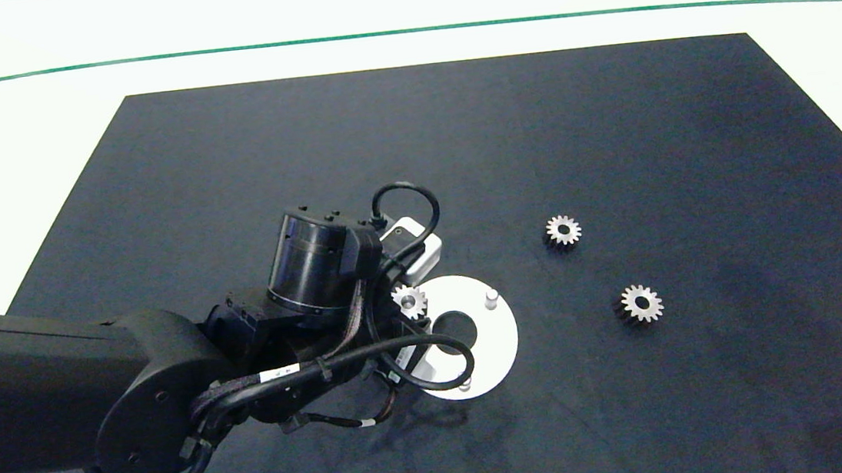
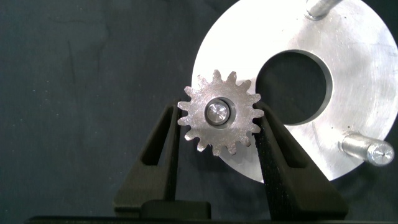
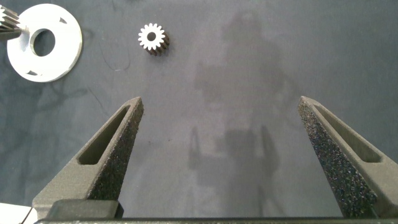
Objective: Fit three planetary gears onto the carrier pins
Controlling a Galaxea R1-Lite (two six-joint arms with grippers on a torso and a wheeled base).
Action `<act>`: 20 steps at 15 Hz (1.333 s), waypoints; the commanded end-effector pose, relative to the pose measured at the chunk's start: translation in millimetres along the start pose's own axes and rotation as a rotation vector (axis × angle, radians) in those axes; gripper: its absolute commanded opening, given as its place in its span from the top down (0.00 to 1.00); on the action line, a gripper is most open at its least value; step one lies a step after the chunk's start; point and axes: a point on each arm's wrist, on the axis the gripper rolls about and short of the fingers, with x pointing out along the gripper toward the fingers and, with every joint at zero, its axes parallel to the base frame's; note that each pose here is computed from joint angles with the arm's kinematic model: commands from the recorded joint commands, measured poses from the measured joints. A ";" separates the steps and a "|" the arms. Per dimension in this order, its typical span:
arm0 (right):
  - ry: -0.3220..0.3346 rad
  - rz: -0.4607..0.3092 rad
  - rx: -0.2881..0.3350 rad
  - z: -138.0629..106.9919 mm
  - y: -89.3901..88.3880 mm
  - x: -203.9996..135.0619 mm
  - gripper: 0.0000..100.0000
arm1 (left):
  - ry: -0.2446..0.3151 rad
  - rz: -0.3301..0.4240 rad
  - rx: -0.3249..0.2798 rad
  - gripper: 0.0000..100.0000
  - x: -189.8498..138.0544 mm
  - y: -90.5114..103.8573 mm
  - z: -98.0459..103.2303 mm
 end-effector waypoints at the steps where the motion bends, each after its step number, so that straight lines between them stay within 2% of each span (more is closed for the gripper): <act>1: 0.002 0.001 0.000 -0.2 0.0 0.1 0.00 | 0.006 -0.001 0.002 0.00 -1.0 -0.4 -2.0; 5: 0.007 0.001 0.000 -0.2 0.0 0.8 0.00 | 0.004 0.000 0.000 0.00 -4.2 0.6 -1.5; 8: 0.014 -0.004 0.002 -0.4 -0.3 2.4 0.00 | -0.029 0.007 -0.033 0.00 -19.4 5.3 3.9; 11: 0.068 -0.008 0.002 -0.4 -1.0 13.9 0.00 | -0.054 0.016 -0.089 0.00 -58.2 18.3 7.2; 15: 0.176 -0.002 0.006 4.1 -2.0 42.8 0.00 | -0.152 0.039 -0.177 0.00 -109.3 29.9 3.3; 16: 0.189 0.009 0.002 6.4 -1.4 52.3 0.00 | -0.177 0.043 -0.229 0.00 -118.1 32.9 3.4; 17: 0.192 0.022 -0.002 8.4 -0.5 58.4 0.00 | -0.185 0.046 -0.249 0.00 -122.4 34.5 2.8; 18: 0.220 0.047 -0.018 10.7 1.7 72.5 0.00 | -0.182 0.050 -0.258 0.00 -134.3 36.6 -3.3; 20: 0.271 0.050 -0.096 11.4 1.0 89.1 0.00 | -0.198 0.059 -0.279 0.00 -152.3 40.1 -10.9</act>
